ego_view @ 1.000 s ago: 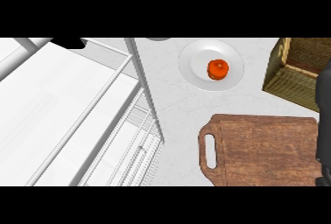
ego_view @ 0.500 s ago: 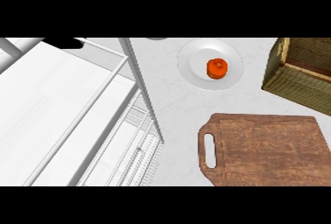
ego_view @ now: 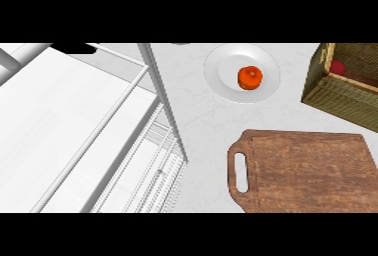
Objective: Pick the tomato from the cutting board and place it in the basket
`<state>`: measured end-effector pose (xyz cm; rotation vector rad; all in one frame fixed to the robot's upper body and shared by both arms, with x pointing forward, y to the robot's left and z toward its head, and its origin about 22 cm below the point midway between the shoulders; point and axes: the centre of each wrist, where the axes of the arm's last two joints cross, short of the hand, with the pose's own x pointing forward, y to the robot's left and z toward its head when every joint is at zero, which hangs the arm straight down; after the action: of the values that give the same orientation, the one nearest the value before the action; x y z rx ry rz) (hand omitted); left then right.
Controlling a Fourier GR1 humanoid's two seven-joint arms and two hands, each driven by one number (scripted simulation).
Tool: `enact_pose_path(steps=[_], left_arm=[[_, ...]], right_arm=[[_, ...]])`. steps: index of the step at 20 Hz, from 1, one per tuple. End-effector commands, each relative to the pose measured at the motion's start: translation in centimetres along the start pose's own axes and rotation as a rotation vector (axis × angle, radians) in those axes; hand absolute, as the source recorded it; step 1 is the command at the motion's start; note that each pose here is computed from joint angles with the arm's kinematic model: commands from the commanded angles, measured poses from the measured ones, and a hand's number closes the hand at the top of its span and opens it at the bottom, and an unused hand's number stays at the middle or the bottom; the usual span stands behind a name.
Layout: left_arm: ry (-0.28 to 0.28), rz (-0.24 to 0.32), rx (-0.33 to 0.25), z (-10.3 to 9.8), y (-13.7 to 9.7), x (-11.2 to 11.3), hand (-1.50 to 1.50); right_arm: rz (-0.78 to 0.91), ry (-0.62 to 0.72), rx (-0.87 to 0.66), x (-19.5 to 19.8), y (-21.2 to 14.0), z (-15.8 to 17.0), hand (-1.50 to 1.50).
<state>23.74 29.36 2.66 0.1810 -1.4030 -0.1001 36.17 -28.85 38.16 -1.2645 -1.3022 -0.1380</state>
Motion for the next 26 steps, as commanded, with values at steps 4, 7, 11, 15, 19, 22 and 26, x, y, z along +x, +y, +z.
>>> enact_pose_path(steps=[4,7,11,15,19,22,26], left_arm=[[0.344,0.023,-0.022,2.4,-1.2,-6.3,0.0],[0.346,0.043,-0.019,2.2,-0.6,-6.5,0.0],[0.348,0.052,-0.012,2.9,-1.9,-7.1,0.0],[0.352,0.05,-0.008,3.0,-0.7,-7.1,0.0],[0.348,0.045,-0.022,2.9,-0.9,-6.8,0.0],[0.36,0.037,-0.01,3.0,-1.0,-7.1,0.0],[0.354,0.046,0.004,2.4,-0.8,-6.7,0.0]], right_arm=[[-0.071,0.076,0.025,-3.4,1.1,-2.8,1.5],[-0.18,0.117,0.026,-5.0,0.9,-4.0,1.5],[-0.198,0.123,0.034,-6.5,1.9,-4.6,1.5],[-0.2,0.105,0.043,-9.7,2.1,-5.5,1.5],[0.031,0.184,-0.074,-12.0,2.4,-6.7,1.5],[0.103,0.148,0.016,-13.8,3.5,-6.7,1.5],[0.141,0.098,-0.005,-15.1,2.2,-7.4,-1.5]])
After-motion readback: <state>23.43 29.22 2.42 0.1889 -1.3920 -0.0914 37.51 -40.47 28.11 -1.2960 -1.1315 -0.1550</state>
